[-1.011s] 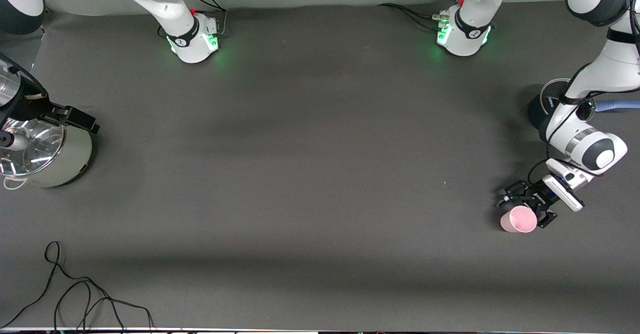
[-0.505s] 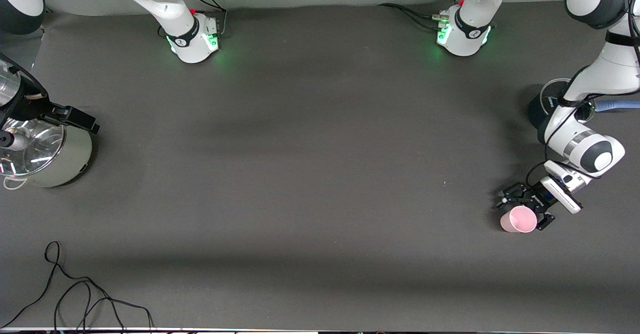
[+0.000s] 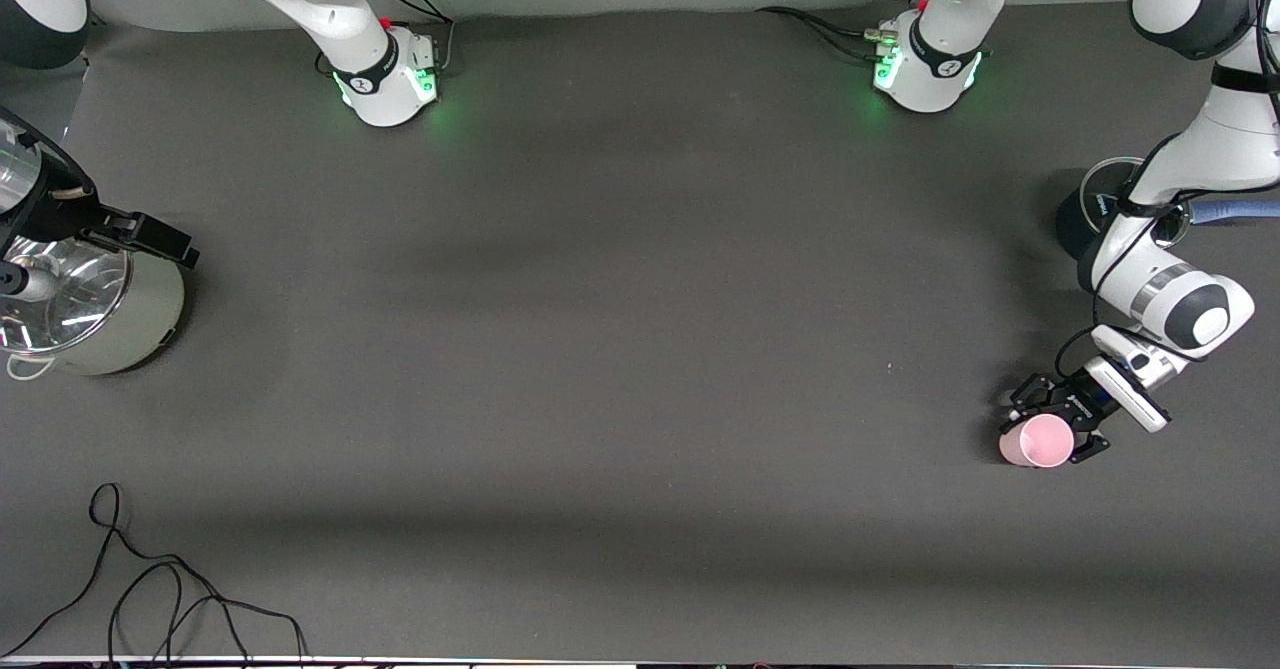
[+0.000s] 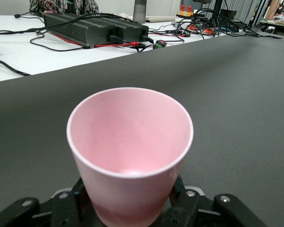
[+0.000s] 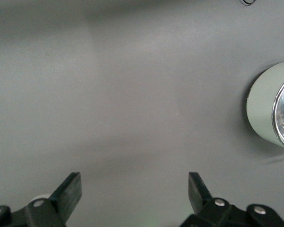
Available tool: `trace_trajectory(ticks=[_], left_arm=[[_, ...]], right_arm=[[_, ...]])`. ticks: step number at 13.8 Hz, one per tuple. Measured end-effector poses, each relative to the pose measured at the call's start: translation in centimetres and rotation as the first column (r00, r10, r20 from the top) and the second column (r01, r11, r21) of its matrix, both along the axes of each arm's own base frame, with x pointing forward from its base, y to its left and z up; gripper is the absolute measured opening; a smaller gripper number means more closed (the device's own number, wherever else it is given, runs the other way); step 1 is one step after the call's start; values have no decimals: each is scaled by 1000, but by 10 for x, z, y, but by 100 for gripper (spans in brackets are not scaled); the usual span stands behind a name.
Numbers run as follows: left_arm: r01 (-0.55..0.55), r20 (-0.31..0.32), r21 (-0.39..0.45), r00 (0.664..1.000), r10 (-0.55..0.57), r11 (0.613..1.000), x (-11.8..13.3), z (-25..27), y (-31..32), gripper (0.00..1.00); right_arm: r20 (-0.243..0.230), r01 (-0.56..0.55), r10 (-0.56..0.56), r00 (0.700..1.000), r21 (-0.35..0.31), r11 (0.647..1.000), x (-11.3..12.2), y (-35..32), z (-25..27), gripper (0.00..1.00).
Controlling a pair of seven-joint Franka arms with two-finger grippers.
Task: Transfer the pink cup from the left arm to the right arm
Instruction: 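Lower the left gripper around the pink cup rim and close it, then lift the pink cup with the left gripper toward the table middle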
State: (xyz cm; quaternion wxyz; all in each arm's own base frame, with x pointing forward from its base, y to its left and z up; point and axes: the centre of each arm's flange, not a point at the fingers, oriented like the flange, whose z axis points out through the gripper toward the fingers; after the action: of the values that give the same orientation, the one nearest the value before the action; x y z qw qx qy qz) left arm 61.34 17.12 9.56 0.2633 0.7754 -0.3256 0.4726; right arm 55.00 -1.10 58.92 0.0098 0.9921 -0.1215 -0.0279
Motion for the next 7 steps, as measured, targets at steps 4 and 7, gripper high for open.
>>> trace_trajectory(ticks=[4, 7], left_arm=[[-4, 3, 8, 1000, 4, 1000, 18, 22, 10, 67], [6, -67, 26, 998, -4, 1000, 37, 70, 15, 67]], right_arm=[[0, 0, 0, 1000, 0, 1000, 0, 0, 0, 100], [0, 0, 0, 1000, 0, 1000, 0, 0, 0, 100]])
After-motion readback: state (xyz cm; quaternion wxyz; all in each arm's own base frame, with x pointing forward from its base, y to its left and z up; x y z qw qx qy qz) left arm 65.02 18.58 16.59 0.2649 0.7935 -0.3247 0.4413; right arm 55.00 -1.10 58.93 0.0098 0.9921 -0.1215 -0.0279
